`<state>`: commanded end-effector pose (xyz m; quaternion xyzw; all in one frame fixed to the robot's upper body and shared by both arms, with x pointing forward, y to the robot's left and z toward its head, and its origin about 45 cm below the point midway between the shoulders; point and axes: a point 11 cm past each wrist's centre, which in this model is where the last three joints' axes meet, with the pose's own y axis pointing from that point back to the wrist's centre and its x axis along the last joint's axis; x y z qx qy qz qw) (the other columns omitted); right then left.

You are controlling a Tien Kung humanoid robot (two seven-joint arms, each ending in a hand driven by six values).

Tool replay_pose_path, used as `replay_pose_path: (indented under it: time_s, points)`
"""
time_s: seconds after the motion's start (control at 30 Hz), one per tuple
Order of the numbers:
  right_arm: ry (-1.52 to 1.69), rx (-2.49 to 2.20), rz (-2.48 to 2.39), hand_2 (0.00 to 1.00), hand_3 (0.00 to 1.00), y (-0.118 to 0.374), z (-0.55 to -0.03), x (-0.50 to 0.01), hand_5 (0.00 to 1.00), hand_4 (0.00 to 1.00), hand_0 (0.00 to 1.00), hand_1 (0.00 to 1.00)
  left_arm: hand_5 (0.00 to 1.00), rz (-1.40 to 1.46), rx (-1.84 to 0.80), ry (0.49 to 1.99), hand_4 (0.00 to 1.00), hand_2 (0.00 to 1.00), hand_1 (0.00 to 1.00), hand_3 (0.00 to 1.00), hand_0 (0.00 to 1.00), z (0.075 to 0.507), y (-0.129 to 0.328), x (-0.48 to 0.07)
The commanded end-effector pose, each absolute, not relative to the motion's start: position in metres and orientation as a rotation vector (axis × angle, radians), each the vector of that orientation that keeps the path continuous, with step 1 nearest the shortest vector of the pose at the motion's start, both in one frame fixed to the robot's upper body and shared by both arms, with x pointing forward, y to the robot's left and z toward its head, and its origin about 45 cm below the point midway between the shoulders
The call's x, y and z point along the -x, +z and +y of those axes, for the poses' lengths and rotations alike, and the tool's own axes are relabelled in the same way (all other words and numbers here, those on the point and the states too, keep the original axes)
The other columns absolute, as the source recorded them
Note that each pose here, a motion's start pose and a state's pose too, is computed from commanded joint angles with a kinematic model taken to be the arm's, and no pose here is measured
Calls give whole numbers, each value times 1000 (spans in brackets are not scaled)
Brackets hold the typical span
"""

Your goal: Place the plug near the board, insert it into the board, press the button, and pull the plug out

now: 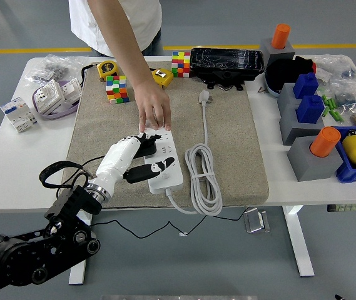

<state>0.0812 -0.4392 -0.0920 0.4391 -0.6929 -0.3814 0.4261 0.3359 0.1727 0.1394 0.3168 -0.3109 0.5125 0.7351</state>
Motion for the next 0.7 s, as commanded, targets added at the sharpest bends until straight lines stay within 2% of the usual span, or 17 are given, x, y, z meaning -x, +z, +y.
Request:
replay_pose_path:
  time_s: [0.7]
  points:
    - [-952,-1095,-1754,654,555,-91,-440,-83,492,951,610,641,757,-699,-729,1123,863,779,801,783,810,174,140,-340]
